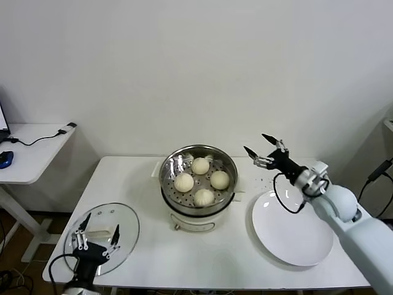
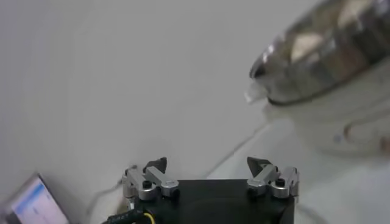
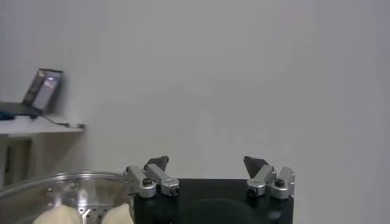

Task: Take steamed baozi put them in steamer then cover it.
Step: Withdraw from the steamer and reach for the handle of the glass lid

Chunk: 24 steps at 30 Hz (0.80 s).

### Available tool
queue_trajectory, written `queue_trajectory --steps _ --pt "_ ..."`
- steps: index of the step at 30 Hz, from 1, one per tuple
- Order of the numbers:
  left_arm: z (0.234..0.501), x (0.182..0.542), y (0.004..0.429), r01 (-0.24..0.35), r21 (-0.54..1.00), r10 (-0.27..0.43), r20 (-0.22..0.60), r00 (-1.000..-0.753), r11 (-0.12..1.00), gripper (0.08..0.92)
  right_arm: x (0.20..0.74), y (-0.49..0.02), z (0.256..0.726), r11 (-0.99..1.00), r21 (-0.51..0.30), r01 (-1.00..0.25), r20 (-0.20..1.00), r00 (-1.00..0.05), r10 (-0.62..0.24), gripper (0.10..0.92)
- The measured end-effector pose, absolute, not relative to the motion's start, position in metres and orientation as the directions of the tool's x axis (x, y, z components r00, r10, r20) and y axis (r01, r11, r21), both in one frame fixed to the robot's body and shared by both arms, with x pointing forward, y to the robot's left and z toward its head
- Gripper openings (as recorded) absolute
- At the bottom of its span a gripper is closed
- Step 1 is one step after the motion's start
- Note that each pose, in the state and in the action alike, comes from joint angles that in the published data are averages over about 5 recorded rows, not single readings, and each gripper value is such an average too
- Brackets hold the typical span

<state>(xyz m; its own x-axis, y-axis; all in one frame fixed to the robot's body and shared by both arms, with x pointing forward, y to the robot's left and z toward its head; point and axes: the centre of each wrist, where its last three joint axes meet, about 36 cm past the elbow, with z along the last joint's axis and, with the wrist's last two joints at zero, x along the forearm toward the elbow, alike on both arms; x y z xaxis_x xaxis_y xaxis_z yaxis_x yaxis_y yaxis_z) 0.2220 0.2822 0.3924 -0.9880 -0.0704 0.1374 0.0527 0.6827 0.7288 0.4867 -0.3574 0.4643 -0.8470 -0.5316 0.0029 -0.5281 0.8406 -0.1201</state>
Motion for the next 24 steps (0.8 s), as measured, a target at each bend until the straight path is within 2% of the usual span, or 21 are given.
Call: queue_trajectory --steps 6,13,17,24 --pt "0.385 0.226 0.300 0.102 0.909 -0.092 0.151 -0.984 0.403 0.823 0.448 -0.372 0.432 0.892 -0.072 -0.447 0.024 -0.894 -0.447 0.823" --pt "0.362 0.234 0.318 0.163 0.978 -0.103 0.177 -0.979 0.131 0.823 0.416 -0.387 0.400 0.927 -0.043 -0.373 0.055 -0.927 -0.371 0.823" --pt "0.342 0.238 0.327 0.201 0.978 -0.110 0.206 -0.972 0.059 0.823 0.405 -0.397 0.388 0.941 -0.043 -0.335 0.072 -0.941 -0.332 0.823" --pt "0.311 0.245 0.331 0.237 0.971 -0.138 0.241 -0.961 0.042 0.823 0.392 -0.405 0.372 0.955 -0.044 -0.292 0.094 -0.953 -0.287 0.823"
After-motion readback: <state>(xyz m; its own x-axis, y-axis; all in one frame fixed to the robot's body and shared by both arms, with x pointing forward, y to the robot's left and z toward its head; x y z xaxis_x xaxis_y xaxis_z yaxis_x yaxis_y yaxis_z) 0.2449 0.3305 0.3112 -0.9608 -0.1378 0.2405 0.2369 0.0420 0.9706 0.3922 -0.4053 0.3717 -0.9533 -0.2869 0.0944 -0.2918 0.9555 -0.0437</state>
